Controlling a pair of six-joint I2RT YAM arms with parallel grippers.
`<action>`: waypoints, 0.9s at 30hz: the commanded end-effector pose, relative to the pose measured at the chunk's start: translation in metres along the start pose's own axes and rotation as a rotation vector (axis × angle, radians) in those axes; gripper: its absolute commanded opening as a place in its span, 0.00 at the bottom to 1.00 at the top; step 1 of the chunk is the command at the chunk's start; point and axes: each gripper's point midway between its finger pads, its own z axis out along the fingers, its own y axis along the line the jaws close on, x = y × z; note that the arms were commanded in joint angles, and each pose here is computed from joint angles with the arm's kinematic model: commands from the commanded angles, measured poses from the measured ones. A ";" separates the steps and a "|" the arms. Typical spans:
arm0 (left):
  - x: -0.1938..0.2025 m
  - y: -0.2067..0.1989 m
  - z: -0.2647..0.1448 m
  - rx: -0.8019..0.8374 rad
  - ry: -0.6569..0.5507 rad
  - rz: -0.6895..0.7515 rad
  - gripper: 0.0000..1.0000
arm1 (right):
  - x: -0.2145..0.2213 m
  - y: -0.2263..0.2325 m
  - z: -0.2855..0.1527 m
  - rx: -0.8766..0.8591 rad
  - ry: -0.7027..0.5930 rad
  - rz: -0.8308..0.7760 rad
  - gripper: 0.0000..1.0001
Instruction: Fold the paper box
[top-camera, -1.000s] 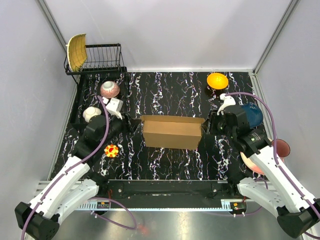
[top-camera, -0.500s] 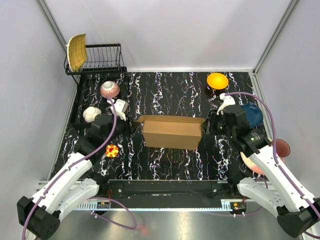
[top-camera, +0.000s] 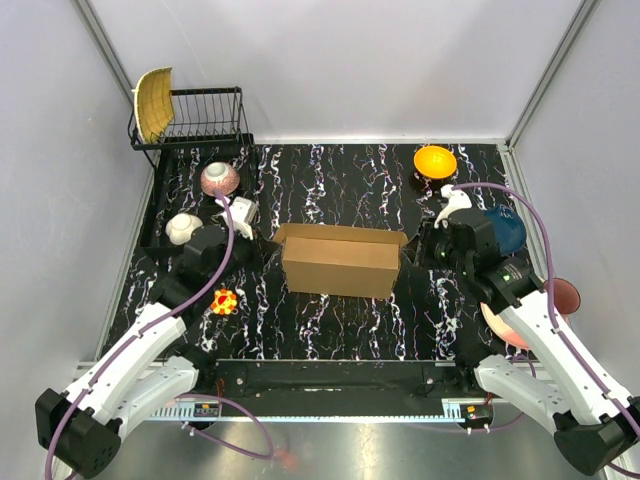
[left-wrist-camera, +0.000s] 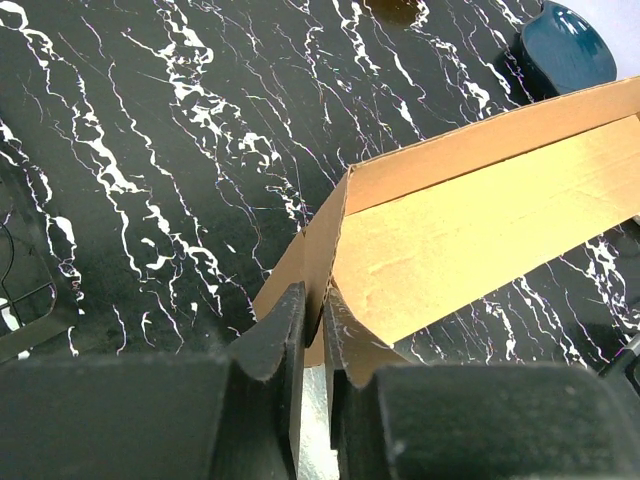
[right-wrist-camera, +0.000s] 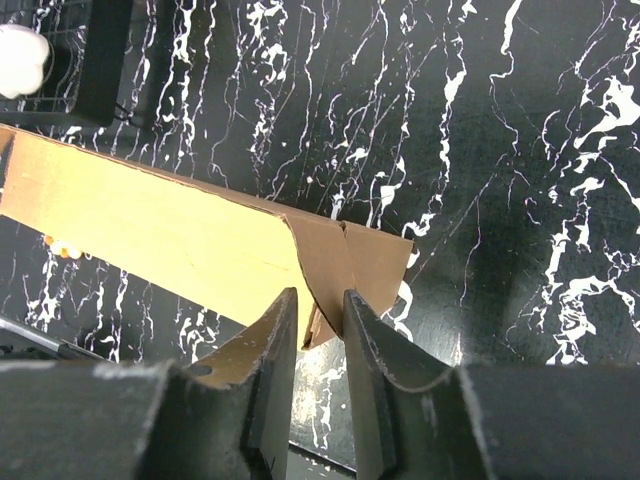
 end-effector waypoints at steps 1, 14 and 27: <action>-0.037 -0.014 -0.004 0.052 -0.104 -0.007 0.12 | -0.021 0.016 -0.008 -0.048 -0.056 0.012 0.29; -0.034 -0.022 -0.004 0.091 -0.124 -0.069 0.09 | -0.018 0.022 0.003 -0.073 -0.036 0.075 0.10; -0.029 -0.022 -0.005 0.095 -0.130 -0.076 0.06 | -0.007 0.022 0.014 -0.082 -0.021 0.156 0.00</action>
